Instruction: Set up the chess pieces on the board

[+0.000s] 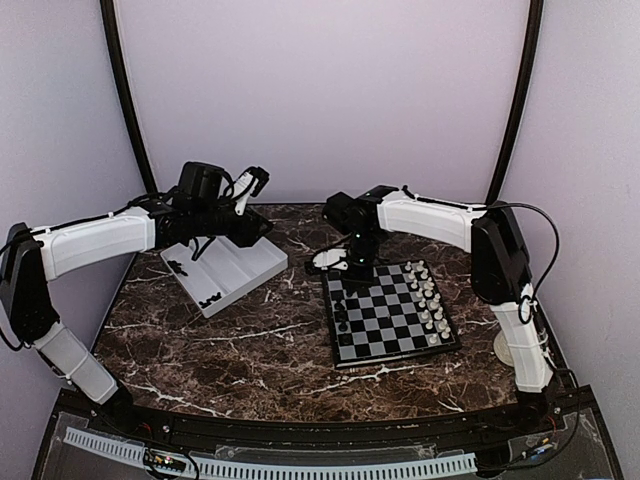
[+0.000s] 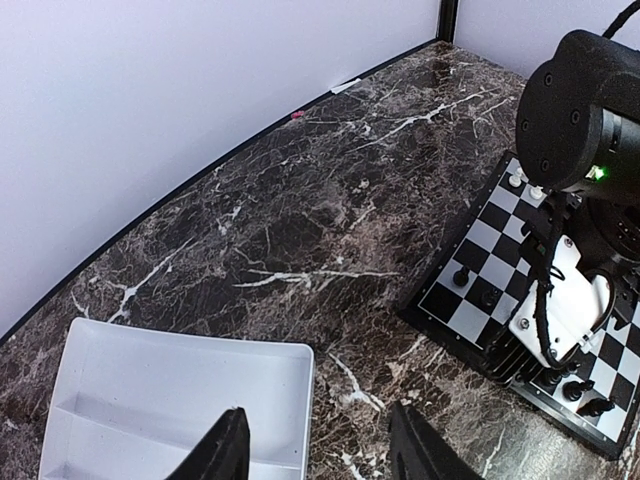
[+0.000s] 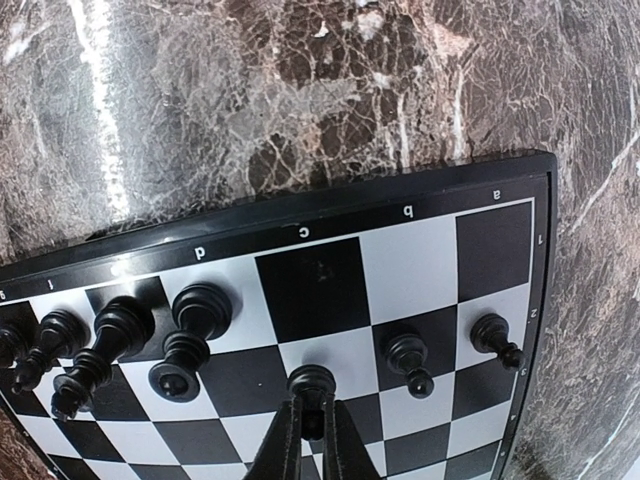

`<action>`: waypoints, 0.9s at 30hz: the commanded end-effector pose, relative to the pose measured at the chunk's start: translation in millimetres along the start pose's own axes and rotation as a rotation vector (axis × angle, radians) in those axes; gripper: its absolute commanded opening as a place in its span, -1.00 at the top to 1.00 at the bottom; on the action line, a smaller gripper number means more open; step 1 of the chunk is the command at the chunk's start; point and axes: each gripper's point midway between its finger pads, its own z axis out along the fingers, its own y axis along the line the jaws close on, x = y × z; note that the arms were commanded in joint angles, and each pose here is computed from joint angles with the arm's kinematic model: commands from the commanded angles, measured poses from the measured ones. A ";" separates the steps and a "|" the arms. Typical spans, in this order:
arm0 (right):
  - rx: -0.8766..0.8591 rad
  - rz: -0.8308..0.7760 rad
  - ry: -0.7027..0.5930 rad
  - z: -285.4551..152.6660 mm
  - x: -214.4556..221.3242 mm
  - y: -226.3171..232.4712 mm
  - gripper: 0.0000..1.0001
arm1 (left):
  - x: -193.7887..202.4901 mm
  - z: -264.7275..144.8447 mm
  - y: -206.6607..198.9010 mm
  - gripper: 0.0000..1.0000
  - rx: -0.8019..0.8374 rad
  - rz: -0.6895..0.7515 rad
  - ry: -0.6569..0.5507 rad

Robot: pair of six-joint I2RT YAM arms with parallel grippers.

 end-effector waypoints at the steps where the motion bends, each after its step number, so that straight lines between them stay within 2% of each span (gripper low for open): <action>1: 0.015 0.019 -0.002 6.2 -1.9 -7.2 0.85 | -7.5 -2.8 -2.0 0.00 0.012 0.000 -0.009; 27: 0.010 0.030 0.024 11.5 4.3 -4.9 0.69 | -6.1 -1.3 -2.7 0.00 0.019 -0.003 -0.001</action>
